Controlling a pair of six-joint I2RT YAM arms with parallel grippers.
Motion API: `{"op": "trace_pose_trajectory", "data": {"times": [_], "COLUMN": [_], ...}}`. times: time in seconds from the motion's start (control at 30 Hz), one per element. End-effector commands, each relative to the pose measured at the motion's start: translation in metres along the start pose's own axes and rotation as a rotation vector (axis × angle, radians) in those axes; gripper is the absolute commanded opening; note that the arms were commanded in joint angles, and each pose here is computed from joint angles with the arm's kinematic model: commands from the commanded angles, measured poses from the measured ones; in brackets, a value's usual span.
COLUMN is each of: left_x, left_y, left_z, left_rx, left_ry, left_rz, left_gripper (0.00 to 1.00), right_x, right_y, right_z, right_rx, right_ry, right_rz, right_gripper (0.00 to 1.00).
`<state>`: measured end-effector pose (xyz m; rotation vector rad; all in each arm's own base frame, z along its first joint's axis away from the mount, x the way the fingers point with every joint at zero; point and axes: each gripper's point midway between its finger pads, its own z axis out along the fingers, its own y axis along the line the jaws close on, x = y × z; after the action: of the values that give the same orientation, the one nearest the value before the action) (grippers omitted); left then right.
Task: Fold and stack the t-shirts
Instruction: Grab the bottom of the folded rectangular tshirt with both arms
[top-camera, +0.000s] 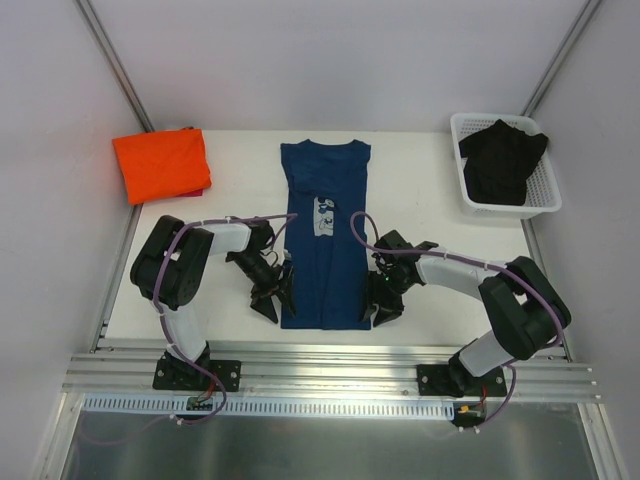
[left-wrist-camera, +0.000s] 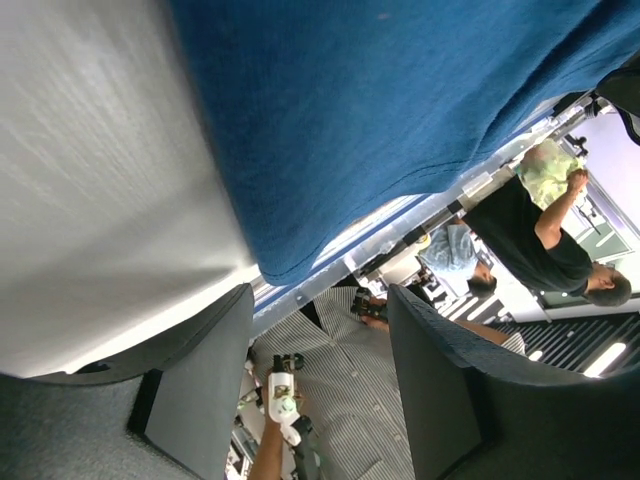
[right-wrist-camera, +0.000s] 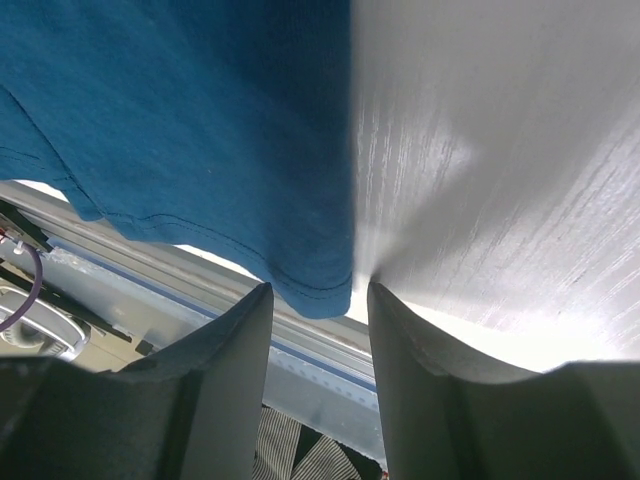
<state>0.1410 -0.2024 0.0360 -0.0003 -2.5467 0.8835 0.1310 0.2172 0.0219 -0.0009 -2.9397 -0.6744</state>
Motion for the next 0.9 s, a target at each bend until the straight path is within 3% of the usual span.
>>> {"op": "trace_pose_trajectory", "data": {"times": [0.0, 0.63, 0.87], "left_x": [0.005, 0.001, 0.007], "left_y": [0.003, 0.004, 0.001], "left_z": [-0.001, 0.017, 0.017], "left_rx": [0.004, -0.023, 0.0], "left_ry": [-0.001, 0.041, 0.048], "left_rz": [-0.037, -0.047, -0.045], "left_gripper": [0.54, 0.5, 0.42], "right_x": [0.002, -0.01, -0.02], "right_y": [0.005, 0.01, 0.022], "right_z": [0.0, 0.005, 0.009], "right_rx": [-0.023, -0.037, -0.062], "right_ry": [0.013, -0.001, 0.004], "right_rz": [0.014, 0.008, -0.003], "right_gripper": [0.47, 0.45, 0.39]}}
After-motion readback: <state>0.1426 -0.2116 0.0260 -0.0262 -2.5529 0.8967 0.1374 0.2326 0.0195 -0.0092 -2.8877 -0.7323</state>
